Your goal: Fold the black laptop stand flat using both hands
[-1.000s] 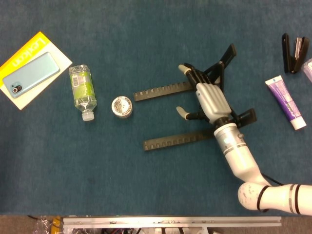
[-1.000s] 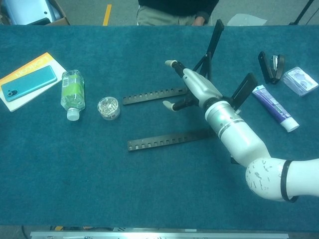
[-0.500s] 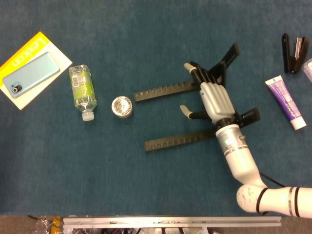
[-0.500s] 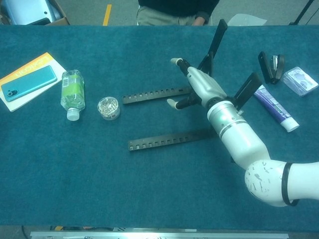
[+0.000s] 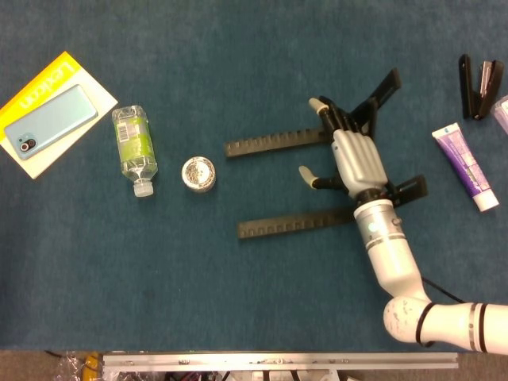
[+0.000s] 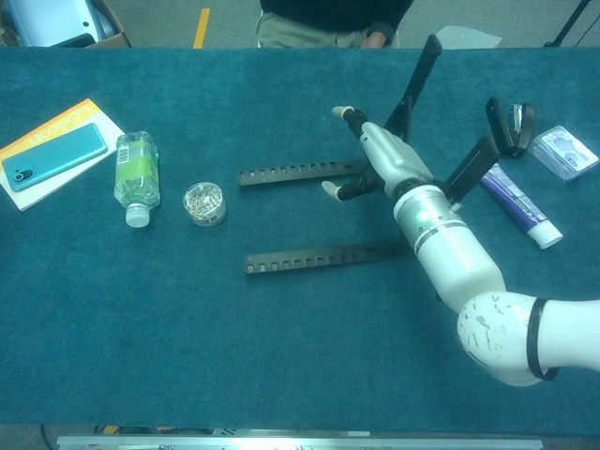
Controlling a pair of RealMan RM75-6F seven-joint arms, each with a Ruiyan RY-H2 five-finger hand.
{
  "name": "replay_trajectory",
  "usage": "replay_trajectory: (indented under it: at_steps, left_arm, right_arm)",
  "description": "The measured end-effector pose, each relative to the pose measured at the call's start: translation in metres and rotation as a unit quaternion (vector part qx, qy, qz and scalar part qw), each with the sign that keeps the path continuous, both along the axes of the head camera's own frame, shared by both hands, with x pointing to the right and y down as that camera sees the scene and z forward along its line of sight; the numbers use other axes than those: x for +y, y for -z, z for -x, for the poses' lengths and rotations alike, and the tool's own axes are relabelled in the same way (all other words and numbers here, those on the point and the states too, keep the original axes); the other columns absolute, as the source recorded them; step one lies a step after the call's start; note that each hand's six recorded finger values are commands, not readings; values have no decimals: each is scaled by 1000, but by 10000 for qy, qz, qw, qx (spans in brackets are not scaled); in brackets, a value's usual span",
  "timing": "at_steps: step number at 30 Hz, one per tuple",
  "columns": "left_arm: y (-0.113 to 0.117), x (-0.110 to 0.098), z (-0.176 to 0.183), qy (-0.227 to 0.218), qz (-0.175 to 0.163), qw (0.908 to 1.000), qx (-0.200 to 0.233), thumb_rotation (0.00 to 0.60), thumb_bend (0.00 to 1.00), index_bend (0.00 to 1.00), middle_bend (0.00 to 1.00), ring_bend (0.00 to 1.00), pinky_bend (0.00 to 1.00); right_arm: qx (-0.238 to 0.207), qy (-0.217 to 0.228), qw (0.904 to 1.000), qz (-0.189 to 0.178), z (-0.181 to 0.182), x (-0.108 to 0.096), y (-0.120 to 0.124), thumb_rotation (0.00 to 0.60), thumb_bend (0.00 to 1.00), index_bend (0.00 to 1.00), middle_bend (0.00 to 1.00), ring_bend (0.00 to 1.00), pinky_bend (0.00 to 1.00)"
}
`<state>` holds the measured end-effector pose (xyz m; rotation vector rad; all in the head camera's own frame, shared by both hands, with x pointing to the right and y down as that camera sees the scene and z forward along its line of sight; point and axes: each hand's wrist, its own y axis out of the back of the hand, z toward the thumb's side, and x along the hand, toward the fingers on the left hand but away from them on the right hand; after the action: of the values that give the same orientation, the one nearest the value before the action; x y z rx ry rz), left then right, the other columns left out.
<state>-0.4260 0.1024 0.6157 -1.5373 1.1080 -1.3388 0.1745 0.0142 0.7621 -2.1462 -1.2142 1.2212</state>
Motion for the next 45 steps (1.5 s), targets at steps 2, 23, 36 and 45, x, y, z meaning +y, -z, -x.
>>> replay_trajectory:
  at_steps: [2, 23, 36, 45]
  left_arm:
    - [0, 0, 1, 10, -5, 10000, -10, 600, 403, 0, 0, 0, 0]
    - [6, 1, 12, 311, -83, 9994, -111, 600, 403, 0, 0, 0, 0]
    - [-2, -5, 7, 360, 29, 9992, -151, 600, 402, 0, 0, 0, 0]
    - [-6, -7, 3, 367, 55, 9993, -108, 600, 403, 0, 0, 0, 0]
  right_arm:
    - [-64, 47, 10000, 19, 3, 1, 2, 600, 243, 0, 0, 0, 0]
    - [-1491, 1401, 9786, -219, 29, 30, 86, 600, 244, 0, 0, 0, 0]
    - [-1555, 1642, 9710, -772, -15, 35, 150, 600, 244, 0, 0, 0, 0]
    - [-1233, 1408, 9769, -1029, -59, 38, 159, 600, 244, 0, 0, 0, 0]
